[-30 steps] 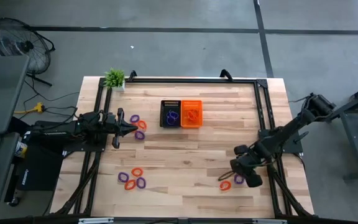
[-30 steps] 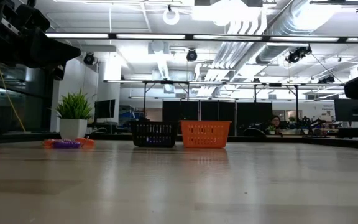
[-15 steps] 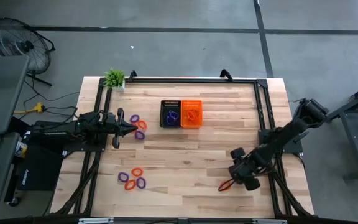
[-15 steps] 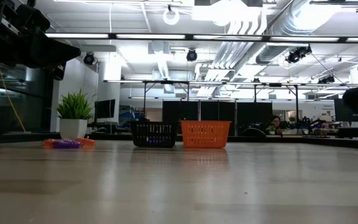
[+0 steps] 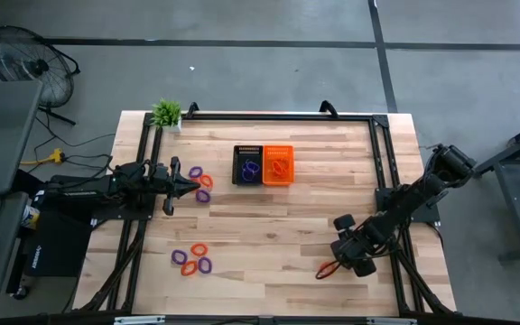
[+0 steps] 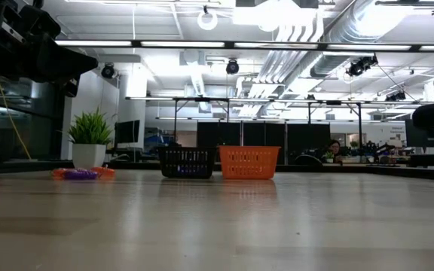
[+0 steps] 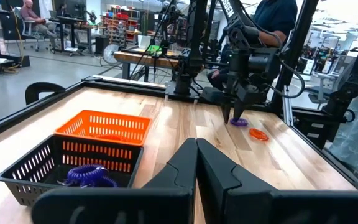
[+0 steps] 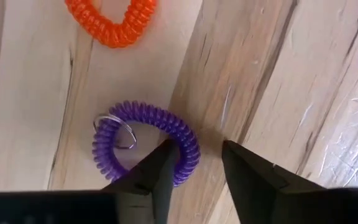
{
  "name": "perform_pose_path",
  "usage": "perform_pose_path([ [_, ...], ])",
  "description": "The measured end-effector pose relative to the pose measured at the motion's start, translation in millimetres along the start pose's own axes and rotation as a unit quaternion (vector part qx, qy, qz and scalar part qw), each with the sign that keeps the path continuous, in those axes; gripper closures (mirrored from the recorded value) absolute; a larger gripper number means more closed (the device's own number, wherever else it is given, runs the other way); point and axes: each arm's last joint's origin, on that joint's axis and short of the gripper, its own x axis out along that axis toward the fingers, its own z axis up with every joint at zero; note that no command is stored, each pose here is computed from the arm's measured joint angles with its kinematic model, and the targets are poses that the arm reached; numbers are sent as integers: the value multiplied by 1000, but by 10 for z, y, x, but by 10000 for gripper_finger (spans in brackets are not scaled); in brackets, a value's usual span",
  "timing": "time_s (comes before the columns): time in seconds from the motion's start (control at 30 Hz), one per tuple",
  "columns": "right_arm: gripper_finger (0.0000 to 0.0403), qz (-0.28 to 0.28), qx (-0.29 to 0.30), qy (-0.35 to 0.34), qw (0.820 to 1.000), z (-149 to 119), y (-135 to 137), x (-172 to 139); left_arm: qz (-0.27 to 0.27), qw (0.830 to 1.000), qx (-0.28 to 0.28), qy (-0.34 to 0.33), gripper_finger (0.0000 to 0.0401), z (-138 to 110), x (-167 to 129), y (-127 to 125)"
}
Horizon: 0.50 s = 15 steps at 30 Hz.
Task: Sort spring keychains into baskets
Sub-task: Put the purple spring keychain into the black basket
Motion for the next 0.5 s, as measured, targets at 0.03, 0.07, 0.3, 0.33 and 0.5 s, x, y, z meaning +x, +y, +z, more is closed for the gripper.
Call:
perform_pose_path([
  [0.03, 283, 0, 0, -1, 1000, 1, 0, 1, 0, 1000, 0, 0, 400, 0, 0, 0],
  [0.07, 290, 0, -1, -1, 1000, 2, 0, 3, 0, 1000, 0, 0, 400, 0, 0, 0],
  [0.3, 325, 1, 4, -6, 1000, 9, 2, 6, 0, 1000, 0, 0, 400, 0, 0, 0],
  [0.33, 330, 1, 4, -6, 1000, 11, 1, 6, 0, 1000, 0, 0, 400, 0, 0, 0],
  [0.5, 360, 5, 13, -9, 1000, 43, -23, -3, 0, 1000, 0, 0, 400, 0, 0, 0],
])
